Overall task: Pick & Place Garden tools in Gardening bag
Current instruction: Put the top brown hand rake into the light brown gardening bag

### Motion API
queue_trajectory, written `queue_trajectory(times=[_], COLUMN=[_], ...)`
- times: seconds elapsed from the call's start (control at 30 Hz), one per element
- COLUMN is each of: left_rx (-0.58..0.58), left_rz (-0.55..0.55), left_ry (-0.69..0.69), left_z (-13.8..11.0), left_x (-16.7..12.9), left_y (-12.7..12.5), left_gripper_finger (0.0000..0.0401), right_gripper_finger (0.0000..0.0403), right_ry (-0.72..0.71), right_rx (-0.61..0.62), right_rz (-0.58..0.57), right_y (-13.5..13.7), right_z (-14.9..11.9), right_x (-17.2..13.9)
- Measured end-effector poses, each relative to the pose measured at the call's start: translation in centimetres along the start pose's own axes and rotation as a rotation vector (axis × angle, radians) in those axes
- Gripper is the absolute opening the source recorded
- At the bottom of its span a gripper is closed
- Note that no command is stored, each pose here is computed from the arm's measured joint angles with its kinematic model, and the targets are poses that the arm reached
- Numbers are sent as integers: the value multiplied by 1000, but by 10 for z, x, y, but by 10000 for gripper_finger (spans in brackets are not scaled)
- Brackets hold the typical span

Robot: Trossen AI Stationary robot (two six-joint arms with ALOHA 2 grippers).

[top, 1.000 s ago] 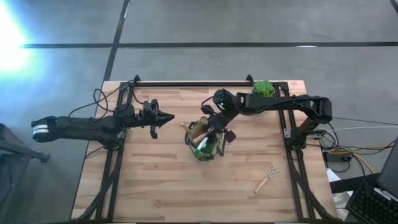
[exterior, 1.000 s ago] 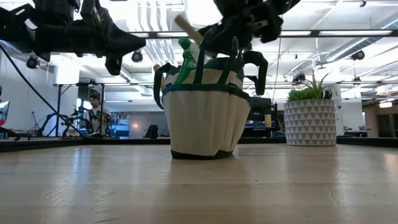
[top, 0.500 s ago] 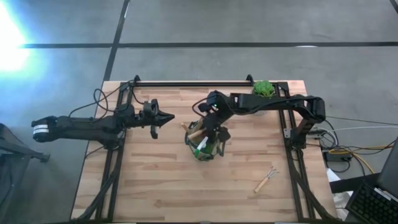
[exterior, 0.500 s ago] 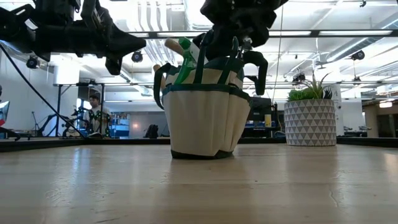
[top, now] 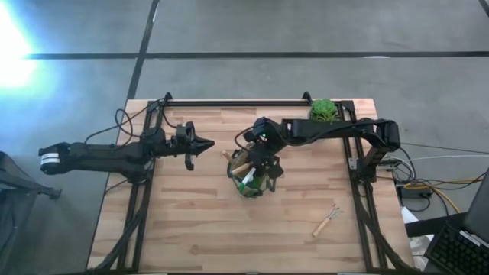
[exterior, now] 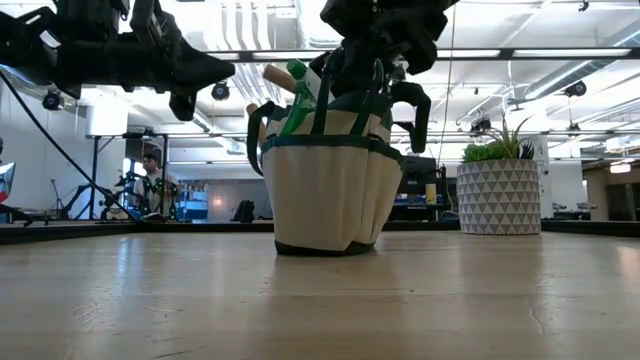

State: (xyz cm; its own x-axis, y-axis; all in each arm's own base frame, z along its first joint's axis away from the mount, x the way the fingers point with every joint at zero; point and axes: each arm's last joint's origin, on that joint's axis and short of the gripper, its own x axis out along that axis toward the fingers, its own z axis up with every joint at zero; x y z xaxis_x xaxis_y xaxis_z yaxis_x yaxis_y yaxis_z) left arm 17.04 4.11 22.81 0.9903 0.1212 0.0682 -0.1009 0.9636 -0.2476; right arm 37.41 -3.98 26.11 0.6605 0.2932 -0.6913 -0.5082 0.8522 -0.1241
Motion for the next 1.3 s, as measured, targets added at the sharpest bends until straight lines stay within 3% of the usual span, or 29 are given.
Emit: queue_trajectory(times=[1.3], left_rx=[-12], left_rz=[-6], left_ry=[-10], left_z=[2], left_x=[0], left_y=[-1], left_gripper_finger=[16], right_gripper_finger=[47], right_ry=[24], right_rx=[75], right_rz=[-43], right_y=[3], right_z=[-12], right_x=[10])
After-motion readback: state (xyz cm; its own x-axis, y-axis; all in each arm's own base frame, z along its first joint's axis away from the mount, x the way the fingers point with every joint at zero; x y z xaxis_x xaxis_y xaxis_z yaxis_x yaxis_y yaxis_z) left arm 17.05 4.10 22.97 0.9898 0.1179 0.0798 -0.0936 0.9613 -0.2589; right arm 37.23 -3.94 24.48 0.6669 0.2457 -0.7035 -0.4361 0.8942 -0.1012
